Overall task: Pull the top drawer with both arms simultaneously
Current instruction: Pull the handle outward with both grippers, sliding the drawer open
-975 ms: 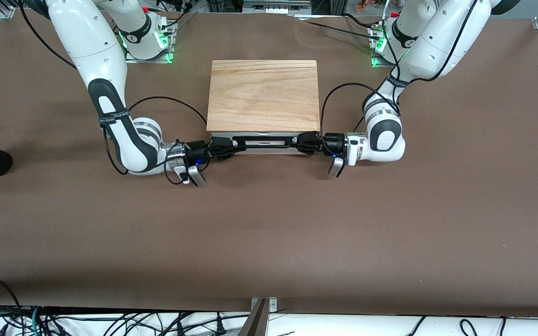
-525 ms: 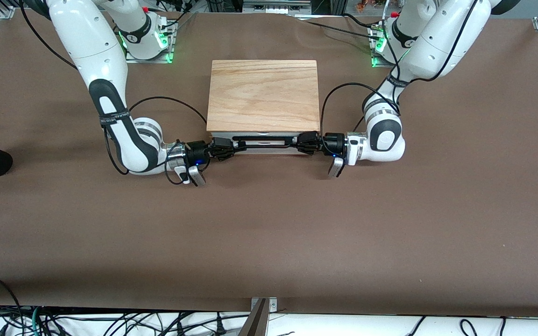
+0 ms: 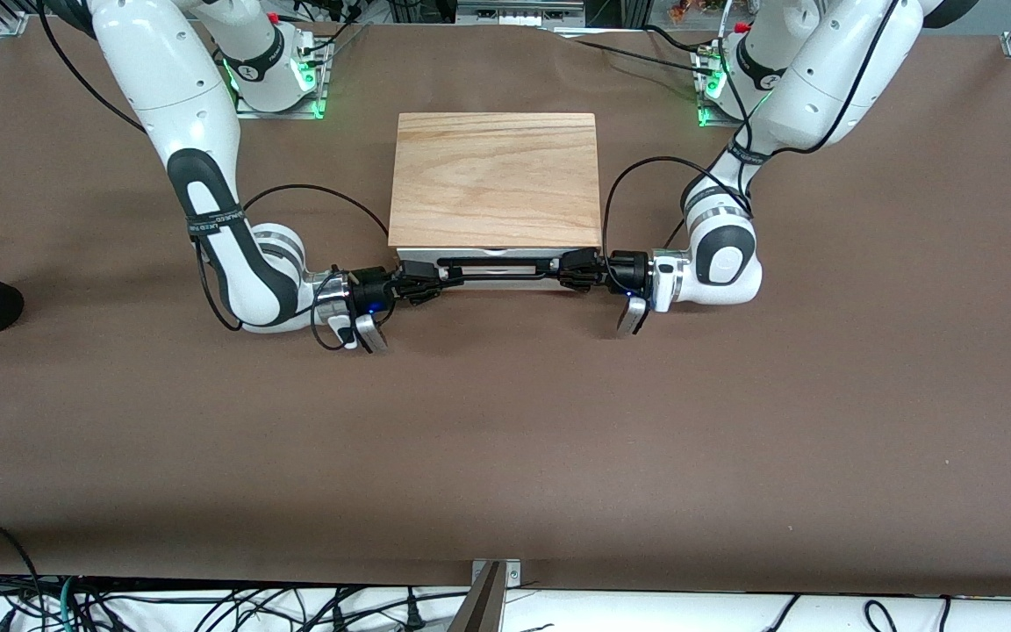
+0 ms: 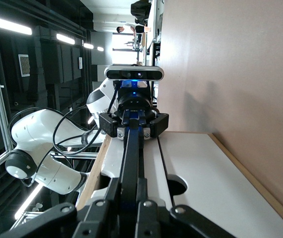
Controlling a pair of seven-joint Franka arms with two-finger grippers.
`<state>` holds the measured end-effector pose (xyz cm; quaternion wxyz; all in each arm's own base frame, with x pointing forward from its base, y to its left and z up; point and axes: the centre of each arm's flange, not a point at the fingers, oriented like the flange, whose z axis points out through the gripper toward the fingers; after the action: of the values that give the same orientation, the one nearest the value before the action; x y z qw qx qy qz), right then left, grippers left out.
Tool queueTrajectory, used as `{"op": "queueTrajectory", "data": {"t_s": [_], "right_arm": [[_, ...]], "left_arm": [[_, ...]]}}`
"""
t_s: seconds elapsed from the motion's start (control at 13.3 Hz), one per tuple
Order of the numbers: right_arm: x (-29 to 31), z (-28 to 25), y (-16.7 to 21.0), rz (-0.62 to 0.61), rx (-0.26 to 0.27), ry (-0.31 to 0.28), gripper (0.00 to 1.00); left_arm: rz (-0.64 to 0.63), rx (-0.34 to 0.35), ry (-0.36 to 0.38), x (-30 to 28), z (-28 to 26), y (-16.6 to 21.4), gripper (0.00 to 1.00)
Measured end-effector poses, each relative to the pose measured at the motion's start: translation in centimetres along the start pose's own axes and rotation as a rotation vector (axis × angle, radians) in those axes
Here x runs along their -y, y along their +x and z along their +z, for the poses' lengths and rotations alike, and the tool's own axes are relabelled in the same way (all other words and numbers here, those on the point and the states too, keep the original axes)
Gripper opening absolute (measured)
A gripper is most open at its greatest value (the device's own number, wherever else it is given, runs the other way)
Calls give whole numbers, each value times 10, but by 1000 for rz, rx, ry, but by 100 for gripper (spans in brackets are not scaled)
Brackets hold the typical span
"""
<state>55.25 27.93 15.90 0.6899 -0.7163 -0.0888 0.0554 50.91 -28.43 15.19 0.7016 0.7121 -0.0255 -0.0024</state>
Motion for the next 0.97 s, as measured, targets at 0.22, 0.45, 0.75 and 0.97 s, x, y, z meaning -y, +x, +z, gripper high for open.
{"op": "queueTrajectory", "data": {"t_s": [0.22,0.45,0.75,0.97], "right_arm": [[1,-1,12,1,14,-2,17],[2,-2,22,11,25,-4,17],[4,-6,41,-2,13,-15,17],[4,-8,55,7,14,-18,17]], "left_arm": [[6,-10,-3,0,-1,6,18],[14,-17,-6,1,-2,14,18],[24,-33,-14,3,-4,32,18],[25,-44,-18,4,-5,44,18]]}}
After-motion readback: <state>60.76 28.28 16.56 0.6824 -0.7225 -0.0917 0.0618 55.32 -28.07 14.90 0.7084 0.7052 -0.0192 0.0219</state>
